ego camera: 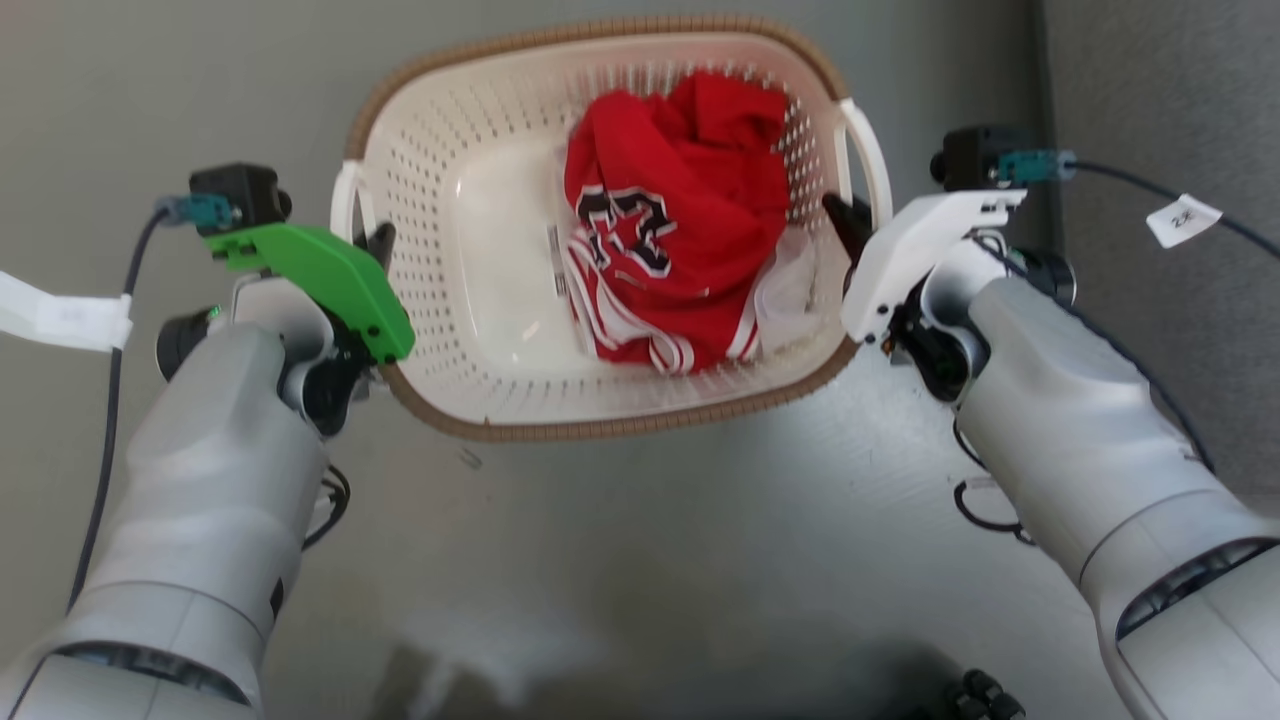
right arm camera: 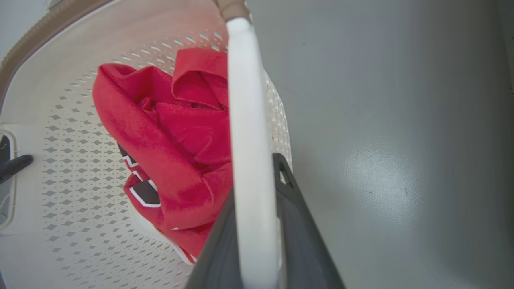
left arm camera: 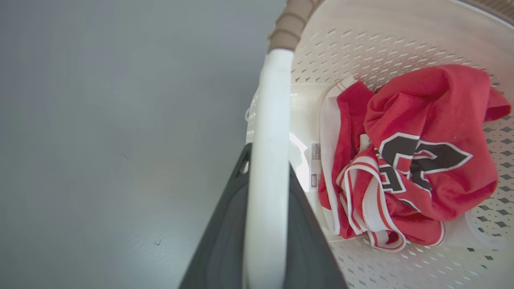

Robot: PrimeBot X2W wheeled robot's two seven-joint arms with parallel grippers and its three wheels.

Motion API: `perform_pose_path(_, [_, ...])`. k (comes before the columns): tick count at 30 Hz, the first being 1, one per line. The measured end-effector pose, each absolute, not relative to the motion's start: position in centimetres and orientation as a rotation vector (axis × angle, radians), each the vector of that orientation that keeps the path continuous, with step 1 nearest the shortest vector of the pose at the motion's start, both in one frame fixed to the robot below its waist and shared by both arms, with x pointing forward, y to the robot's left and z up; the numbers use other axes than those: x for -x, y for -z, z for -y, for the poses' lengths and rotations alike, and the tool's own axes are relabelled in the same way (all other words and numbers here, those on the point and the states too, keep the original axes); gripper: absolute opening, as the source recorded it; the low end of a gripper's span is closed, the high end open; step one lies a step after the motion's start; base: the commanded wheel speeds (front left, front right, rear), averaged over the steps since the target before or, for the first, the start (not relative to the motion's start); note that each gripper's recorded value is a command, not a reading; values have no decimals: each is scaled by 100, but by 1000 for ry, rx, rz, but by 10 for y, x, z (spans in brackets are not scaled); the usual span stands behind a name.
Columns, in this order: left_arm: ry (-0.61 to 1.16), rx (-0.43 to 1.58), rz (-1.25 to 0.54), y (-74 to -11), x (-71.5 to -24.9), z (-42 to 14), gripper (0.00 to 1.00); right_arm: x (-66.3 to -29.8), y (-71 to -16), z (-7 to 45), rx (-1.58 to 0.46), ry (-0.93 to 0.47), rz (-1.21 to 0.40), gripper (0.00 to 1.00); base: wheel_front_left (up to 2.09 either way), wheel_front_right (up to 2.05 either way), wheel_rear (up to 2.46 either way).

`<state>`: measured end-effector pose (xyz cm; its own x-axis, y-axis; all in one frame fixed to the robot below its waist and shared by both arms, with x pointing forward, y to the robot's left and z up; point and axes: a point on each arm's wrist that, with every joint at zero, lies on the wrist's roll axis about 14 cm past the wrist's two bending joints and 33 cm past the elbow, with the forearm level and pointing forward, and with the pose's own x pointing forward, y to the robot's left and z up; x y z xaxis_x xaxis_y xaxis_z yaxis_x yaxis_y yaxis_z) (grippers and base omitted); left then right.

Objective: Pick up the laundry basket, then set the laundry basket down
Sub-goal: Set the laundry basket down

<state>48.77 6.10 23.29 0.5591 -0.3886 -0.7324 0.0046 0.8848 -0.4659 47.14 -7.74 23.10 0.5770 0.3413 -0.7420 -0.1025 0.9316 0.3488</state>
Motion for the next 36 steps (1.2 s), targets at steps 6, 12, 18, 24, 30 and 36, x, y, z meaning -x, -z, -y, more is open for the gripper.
perform_pose_path(6, [230, 433, -946, -212, -500, -64, 0, -484, -212, 74, -264, -282, -906, 0, 0, 0, 0])
perform_pose_path(12, [217, 425, -933, -191, -510, -67, 0, -495, -192, 74, -248, -293, -885, 0, 0, 0, 0])
perform_pose_path(18, [211, 401, -928, -170, -511, -69, 0, -496, -172, 72, -236, -307, -872, 0, 0, 0, 0])
perform_pose_path(24, [202, 391, -942, -150, -507, -71, 0, -492, -153, 70, -223, -317, -892, 0, 0, 0, 0])
perform_pose_path(30, [192, 386, -957, -136, -499, -72, 0, -489, -139, 71, -211, -314, -907, 0, 0, 0, 0])
perform_pose_path(36, [191, 384, -980, -125, -493, -71, 0, -483, -129, 73, -210, -298, -928, 0, 0, 0, 0])
